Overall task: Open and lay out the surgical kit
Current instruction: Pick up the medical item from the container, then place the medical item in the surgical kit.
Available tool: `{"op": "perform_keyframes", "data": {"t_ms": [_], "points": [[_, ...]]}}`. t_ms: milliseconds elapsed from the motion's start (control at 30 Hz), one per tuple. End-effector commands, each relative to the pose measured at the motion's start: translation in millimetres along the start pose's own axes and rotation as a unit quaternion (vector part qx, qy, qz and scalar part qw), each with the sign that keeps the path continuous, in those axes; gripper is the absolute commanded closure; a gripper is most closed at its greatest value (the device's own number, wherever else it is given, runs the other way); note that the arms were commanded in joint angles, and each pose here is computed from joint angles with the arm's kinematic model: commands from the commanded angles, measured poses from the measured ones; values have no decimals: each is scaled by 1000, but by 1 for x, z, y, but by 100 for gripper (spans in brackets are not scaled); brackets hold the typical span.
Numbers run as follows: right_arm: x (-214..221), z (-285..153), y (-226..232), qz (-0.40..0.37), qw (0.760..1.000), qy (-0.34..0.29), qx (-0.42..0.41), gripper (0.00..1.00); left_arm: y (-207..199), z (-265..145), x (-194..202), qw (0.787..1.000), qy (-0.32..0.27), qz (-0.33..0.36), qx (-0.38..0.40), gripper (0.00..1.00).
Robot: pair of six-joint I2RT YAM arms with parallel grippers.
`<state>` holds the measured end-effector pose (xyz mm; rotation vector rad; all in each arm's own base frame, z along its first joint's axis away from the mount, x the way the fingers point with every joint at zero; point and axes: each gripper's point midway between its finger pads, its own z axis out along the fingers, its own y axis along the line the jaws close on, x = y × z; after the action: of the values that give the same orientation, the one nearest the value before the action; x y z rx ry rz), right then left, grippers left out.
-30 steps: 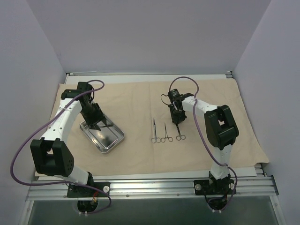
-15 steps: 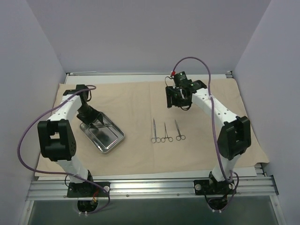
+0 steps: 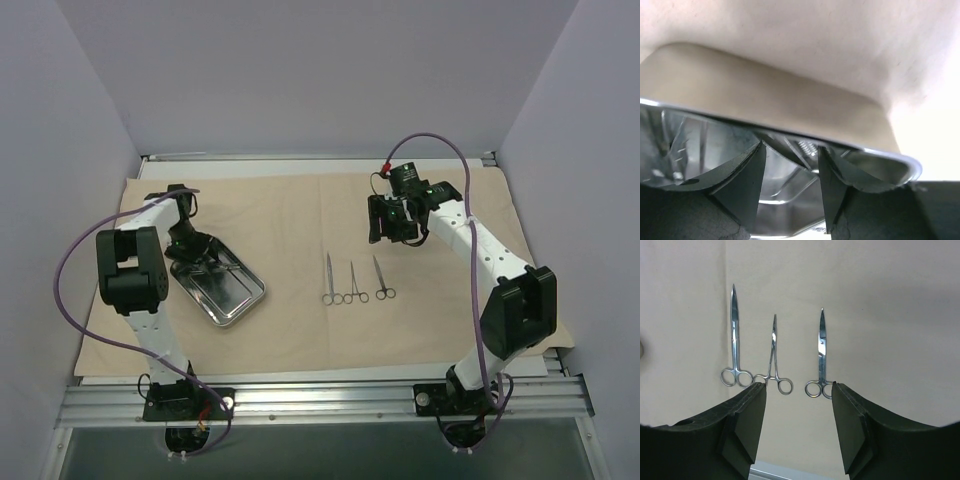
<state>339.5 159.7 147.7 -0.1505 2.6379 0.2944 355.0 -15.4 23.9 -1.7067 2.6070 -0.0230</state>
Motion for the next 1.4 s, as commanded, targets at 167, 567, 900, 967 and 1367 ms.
{"op": "perform_keyframes", "data": {"t_ms": [167, 567, 900, 967, 1367], "points": [[0, -19, -6, 1, 1000, -14, -5, 45, -9, 13, -14, 999, -25, -31, -11, 53], [-18, -9, 13, -7, 999, -16, -28, 45, 5, -45, 2, 996, -52, 76, 3, 98], [-23, 4, 101, -56, 979, 15, -195, 45, 9, -113, 48, 961, -31, 248, 118, 98], [-9, -9, 145, -77, 945, 43, -316, 42, -11, -131, 66, 935, -30, 299, 190, 98], [-11, -62, 234, -10, 829, 29, -559, 32, -58, -235, 201, 741, 69, 463, 482, 98]]}}
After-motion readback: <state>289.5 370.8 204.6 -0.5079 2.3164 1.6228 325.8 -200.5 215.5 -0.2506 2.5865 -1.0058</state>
